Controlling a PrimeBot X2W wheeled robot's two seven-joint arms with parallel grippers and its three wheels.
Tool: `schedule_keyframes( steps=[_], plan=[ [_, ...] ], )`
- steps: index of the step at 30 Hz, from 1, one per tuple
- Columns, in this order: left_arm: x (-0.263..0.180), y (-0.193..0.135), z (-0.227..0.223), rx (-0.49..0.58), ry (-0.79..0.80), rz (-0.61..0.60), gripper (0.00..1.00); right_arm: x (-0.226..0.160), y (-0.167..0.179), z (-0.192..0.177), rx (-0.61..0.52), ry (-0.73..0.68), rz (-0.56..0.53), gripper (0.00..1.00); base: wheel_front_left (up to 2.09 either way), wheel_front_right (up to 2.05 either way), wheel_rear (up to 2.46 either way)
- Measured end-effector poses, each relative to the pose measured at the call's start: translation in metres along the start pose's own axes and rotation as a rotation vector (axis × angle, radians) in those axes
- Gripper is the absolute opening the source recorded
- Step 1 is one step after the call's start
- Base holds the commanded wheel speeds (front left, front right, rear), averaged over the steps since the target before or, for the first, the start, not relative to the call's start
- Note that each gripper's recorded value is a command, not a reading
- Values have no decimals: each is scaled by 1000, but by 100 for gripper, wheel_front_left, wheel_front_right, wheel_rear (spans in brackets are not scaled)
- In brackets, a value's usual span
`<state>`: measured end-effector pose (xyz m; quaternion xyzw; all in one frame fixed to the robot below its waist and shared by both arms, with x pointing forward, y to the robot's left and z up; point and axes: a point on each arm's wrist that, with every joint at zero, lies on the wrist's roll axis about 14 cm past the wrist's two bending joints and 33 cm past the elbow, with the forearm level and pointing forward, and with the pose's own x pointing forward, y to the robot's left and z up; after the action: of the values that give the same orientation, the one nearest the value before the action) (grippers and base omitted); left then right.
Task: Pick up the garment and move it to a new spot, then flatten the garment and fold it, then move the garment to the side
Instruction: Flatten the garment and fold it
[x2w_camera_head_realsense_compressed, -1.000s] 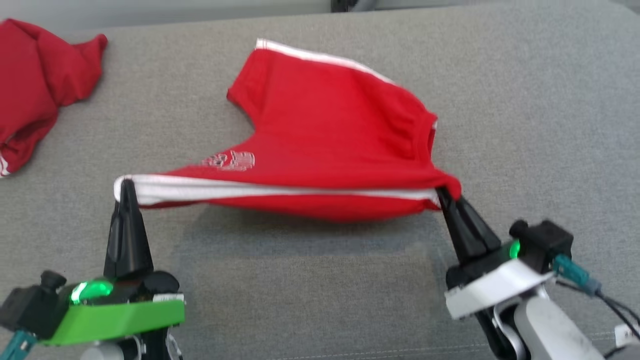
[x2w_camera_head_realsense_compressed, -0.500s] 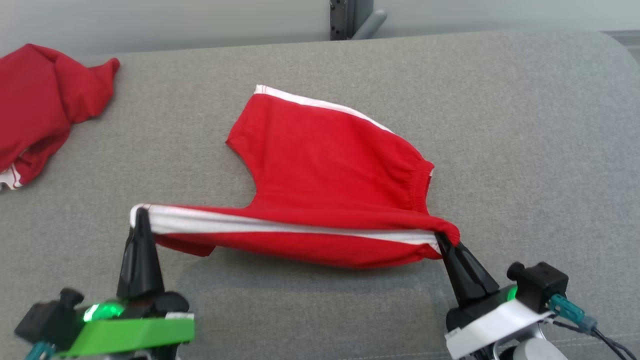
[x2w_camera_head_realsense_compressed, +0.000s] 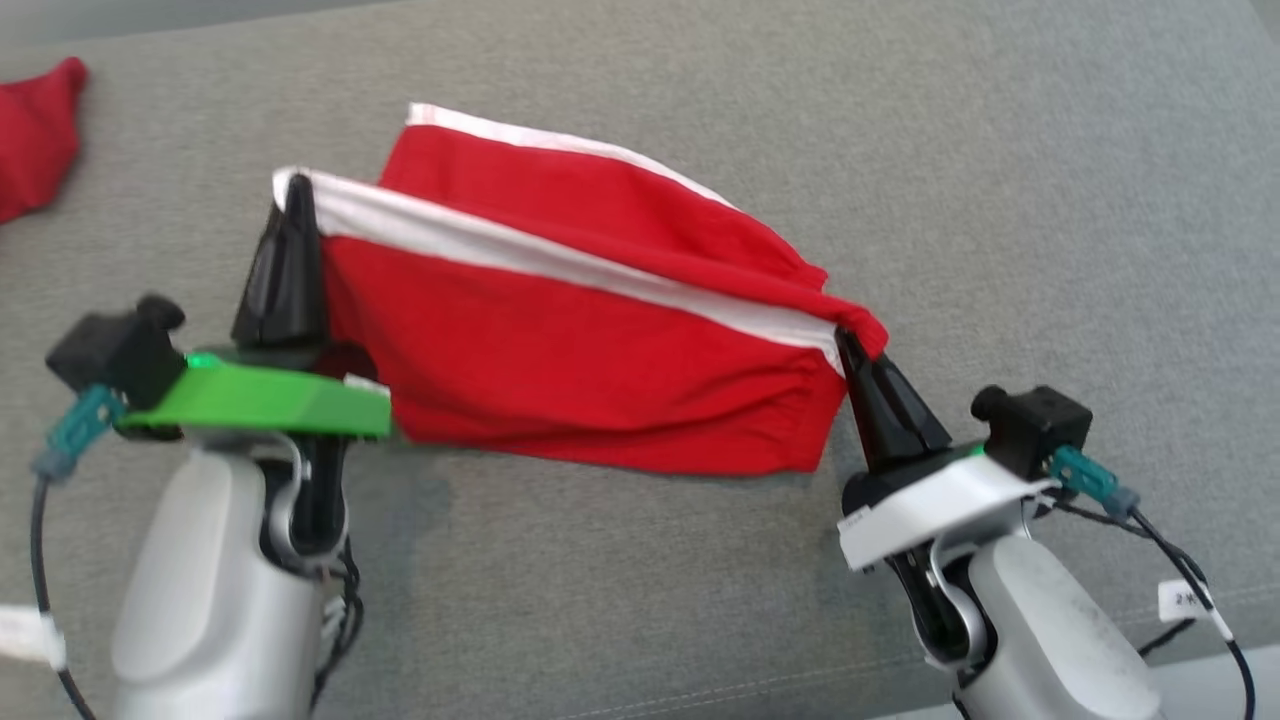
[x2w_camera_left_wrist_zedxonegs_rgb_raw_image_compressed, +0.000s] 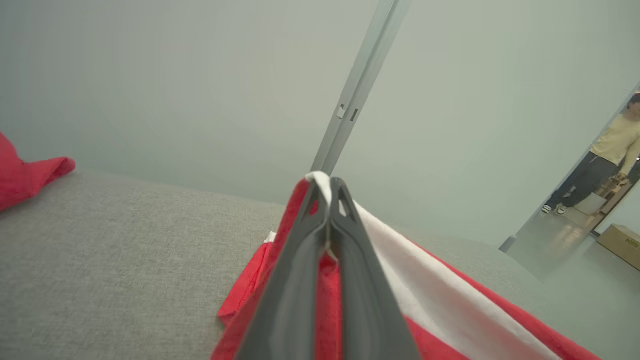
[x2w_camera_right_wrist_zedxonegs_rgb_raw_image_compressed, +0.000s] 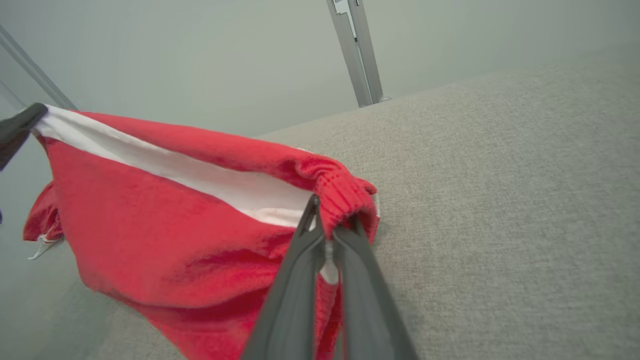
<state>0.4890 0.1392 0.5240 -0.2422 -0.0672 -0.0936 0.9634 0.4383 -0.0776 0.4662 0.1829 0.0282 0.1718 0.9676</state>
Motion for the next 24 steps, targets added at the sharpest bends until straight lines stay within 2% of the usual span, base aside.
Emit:
schedule_keyframes(
  steps=[7, 17, 18, 19, 20, 21, 22, 24],
  plan=[
    [61, 22, -54, 52, 138, 18, 0, 22, -38, -6, -2, 12, -96, 0, 0, 0, 0],
    [90, 36, -110, 79, 251, 48, 0, 29, -59, -25, 20, 64, -132, 0, 0, 0, 0],
    [91, 37, -112, 79, 253, 52, 0, 29, -60, -26, 19, 66, -134, 6, 0, 0, 0],
    [92, 38, -114, 83, 257, 55, 7, 30, -61, -25, 18, 65, -135, 25, 0, 0, 0],
    [93, 38, -115, 93, 260, 58, 37, 30, -61, -25, 18, 64, -136, 38, 0, 0, 0],
    [93, 40, -114, 102, 261, 65, 85, 30, -61, -24, 20, 62, -135, 76, 0, 0, 0],
    [93, 41, -112, 110, 258, 69, 100, 30, -60, -23, 22, 58, -133, 100, 0, 0, 0],
    [94, 43, -108, 115, 251, 79, 100, 31, -58, -21, 18, 53, -127, 100, 0, 0, 0]
  ],
)
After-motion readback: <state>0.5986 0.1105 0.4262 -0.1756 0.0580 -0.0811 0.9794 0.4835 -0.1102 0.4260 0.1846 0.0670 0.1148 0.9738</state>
